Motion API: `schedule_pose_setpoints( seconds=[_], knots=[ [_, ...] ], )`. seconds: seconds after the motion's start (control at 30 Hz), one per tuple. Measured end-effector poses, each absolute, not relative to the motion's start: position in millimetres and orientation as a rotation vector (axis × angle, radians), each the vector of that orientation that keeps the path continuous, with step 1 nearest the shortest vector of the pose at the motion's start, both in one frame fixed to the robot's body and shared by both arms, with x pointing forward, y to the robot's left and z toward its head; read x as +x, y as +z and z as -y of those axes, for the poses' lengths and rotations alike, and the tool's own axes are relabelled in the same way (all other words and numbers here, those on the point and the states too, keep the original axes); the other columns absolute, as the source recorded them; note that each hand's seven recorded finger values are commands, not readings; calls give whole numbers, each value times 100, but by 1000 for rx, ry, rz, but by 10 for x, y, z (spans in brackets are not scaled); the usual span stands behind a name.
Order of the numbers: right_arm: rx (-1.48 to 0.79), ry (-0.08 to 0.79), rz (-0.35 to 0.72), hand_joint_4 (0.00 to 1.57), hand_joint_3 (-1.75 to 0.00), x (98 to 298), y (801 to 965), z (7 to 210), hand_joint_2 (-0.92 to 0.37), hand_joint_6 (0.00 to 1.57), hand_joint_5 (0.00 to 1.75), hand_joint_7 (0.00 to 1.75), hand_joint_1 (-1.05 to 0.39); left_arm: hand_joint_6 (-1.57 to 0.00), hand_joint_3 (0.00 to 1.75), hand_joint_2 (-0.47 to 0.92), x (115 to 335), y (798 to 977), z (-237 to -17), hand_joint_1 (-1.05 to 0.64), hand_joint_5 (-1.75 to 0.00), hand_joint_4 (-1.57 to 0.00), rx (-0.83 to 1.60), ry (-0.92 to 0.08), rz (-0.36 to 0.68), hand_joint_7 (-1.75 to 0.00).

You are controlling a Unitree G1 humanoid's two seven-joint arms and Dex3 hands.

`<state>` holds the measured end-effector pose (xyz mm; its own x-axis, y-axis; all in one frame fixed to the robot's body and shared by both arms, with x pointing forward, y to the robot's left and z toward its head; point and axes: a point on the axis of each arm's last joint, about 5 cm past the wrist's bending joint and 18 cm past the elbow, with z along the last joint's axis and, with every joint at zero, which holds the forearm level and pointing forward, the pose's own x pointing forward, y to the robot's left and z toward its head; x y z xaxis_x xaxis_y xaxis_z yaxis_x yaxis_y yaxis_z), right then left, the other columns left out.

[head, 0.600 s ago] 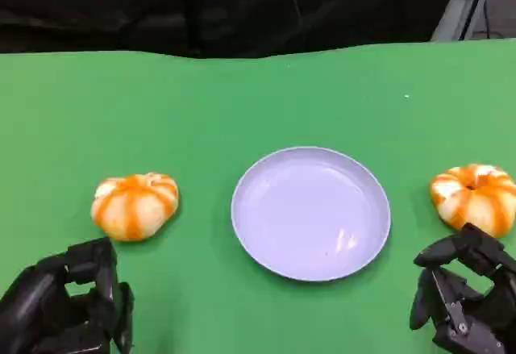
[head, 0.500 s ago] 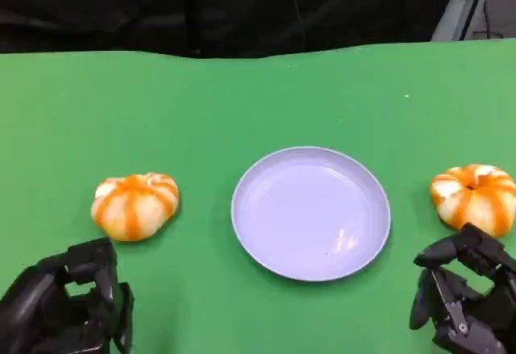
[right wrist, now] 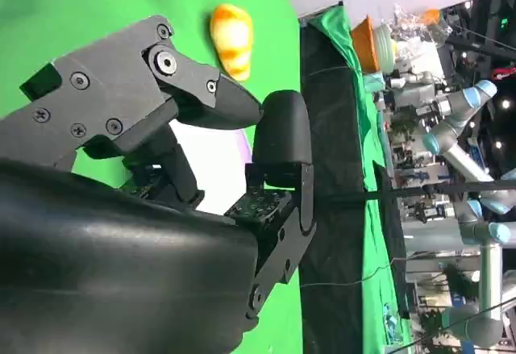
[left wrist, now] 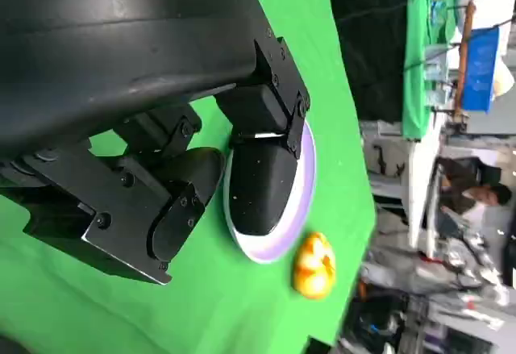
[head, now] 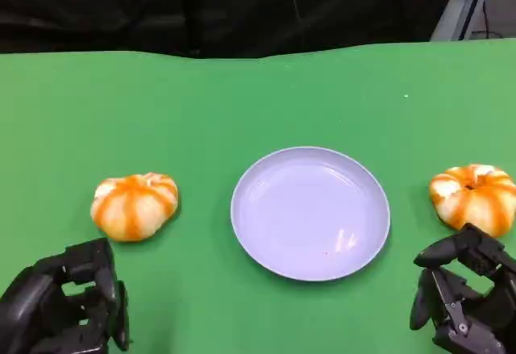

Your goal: Grasp the bread from the table and place it into the plate.

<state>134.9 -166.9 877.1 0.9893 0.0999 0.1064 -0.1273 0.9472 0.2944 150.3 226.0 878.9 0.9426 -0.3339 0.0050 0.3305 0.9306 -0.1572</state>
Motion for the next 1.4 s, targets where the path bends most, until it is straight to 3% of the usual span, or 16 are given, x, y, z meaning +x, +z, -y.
schedule_pose_setpoints(
  seconds=[0.07, 0.1, 0.13, 0.17, 0.23, 0.3, 0.47, 0.67, 0.77, 0.83, 0.93, 1.4],
  knots=[
    [305, 116, 91, 85, -93, 1349, 8771, 1669, -63, 77, 175, 148, -17, -77, 136, 48, 1503, 8795, -2260, 3, -172, -79, -149, -333, -15, -154],
    [305, 116, 91, 84, -92, 1349, 8771, 1669, -63, 77, 175, 148, -17, -66, 123, 52, 1503, 8796, -2260, -8, -156, -66, -147, -333, -13, -138],
    [305, 116, 91, 84, -92, 1349, 8771, 1669, -64, 77, 175, 148, -17, -53, 77, 71, 1502, 8796, -2259, -32, -107, -47, -147, -333, -12, -88],
    [305, 116, 91, 84, -92, 1349, 8771, 1668, -64, 77, 175, 147, -16, -52, 46, 83, 1498, 8805, -2258, -50, -61, -39, -85, -316, 2, -42],
    [305, 116, 90, 84, -92, 1348, 8770, 1668, -64, 76, 175, 147, -16, -52, 30, 90, 1478, 8840, -2252, -59, -35, -36, 97, -278, 64, -16],
    [305, 116, 89, 84, -92, 1344, 8770, 1669, -64, 77, 175, 148, -16, -50, 29, 92, 1460, 8874, -2251, -72, -24, -32, 261, -260, 142, -7],
    [305, 116, 91, 84, -91, 1344, 8774, 1669, -63, 77, 175, 148, -17, -48, 33, 92, 1438, 8937, -2233, -89, -18, -29, 563, -219, 240, -2],
    [306, 113, 86, 84, -92, 1343, 8773, 1669, -63, 77, 175, 148, -17, -47, 35, 92, 1472, 9082, -2209, -97, -16, -29, 792, -187, 296, -1],
    [304, 111, 86, 85, -92, 1344, 8774, 1669, -63, 77, 175, 149, -17, -42, 24, 92, 1577, 9167, -2205, -97, -14, -29, 947, -181, 303, -1],
    [303, 106, 85, 85, -93, 1344, 8775, 1669, -62, 77, 175, 149, -16, -46, 11, 91, 1675, 9230, -2192, -93, -14, -34, 1032, -174, 327, -1],
    [303, 102, 85, 85, -95, 1341, 8778, 1668, -61, 76, 175, 150, -16, -48, 4, 91, 1813, 9271, -2139, -92, -13, -35, 1125, -163, 391, -1],
    [300, 105, 91, 84, -96, 1336, 8805, 1676, -61, 76, 175, 150, -16, -49, 6, 92, 2226, 8910, -2010, -93, -8, -40, 1258, -218, 264, 0]
  ],
)
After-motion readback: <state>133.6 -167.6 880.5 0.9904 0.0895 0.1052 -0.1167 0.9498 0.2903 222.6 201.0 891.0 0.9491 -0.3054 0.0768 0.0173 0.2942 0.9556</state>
